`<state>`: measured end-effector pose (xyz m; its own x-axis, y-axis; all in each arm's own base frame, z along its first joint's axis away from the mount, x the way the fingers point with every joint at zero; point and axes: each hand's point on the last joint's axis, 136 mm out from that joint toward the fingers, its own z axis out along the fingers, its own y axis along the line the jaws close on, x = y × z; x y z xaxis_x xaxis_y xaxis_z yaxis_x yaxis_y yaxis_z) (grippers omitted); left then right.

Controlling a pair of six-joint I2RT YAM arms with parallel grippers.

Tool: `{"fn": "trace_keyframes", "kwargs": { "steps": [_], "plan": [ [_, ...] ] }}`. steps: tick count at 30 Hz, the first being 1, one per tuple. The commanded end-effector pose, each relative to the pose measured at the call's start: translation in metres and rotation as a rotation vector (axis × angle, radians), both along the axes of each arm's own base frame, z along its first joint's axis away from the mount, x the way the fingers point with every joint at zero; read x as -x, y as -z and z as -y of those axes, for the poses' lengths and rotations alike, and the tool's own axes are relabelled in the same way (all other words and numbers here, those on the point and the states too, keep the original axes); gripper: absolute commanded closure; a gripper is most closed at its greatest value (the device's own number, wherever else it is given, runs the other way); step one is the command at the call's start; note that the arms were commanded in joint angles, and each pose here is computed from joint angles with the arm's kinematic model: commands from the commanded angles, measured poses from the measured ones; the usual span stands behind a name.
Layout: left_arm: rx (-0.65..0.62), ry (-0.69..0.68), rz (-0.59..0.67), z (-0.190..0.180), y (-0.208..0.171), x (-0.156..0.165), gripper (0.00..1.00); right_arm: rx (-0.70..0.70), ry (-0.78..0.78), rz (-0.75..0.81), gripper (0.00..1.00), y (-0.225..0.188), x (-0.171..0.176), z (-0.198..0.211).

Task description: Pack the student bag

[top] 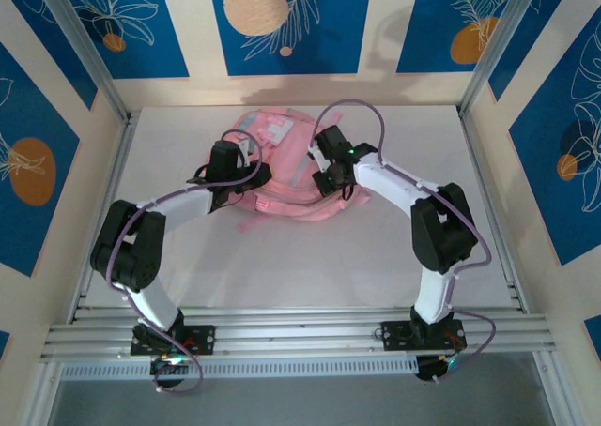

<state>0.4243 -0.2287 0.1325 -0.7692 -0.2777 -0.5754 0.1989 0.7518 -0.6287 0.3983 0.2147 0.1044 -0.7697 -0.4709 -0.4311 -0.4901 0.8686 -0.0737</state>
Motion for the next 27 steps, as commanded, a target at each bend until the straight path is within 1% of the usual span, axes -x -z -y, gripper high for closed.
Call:
{"fn": "trace_keyframes", "kwargs": {
  "steps": [1, 3, 6, 10, 16, 19, 22, 25, 26, 27],
  "plan": [
    [-0.064, -0.067, 0.051, -0.030, -0.012, -0.017, 1.00, 0.136, 0.046, 0.092, 1.00, -0.005, -0.041, 0.036],
    [-0.074, -0.064, 0.045, -0.031, -0.010, -0.016, 1.00, 0.122, 0.042, 0.105, 1.00, -0.006, -0.050, 0.033],
    [-0.078, -0.079, 0.032, -0.037, -0.006, -0.018, 1.00, 0.074, -0.004, 0.093, 1.00, -0.005, -0.043, 0.019],
    [-0.091, -0.111, 0.020, -0.049, 0.001, -0.026, 1.00, 0.030, -0.129, 0.120, 1.00, -0.007, -0.010, -0.010],
    [-0.151, -0.151, 0.021, -0.068, 0.008, -0.051, 1.00, -0.015, -0.221, 0.091, 1.00, -0.010, 0.042, -0.035],
    [-0.159, -0.159, 0.032, -0.073, 0.004, -0.064, 1.00, -0.081, -0.249, 0.057, 1.00, -0.016, 0.066, -0.051],
    [-0.155, -0.145, 0.046, -0.069, -0.004, -0.074, 1.00, -0.163, -0.276, 0.028, 1.00, -0.024, 0.085, -0.073],
    [-0.134, -0.132, 0.045, -0.063, -0.011, -0.080, 1.00, -0.244, -0.291, 0.002, 1.00, -0.028, 0.093, -0.096],
    [-0.128, -0.133, 0.043, -0.063, -0.013, -0.081, 0.99, -0.263, -0.290, -0.004, 1.00, -0.029, 0.093, -0.102],
    [-0.124, -0.133, 0.041, -0.063, -0.017, -0.079, 0.88, -0.292, -0.286, -0.016, 1.00, -0.029, 0.092, -0.110]
  ]
}}
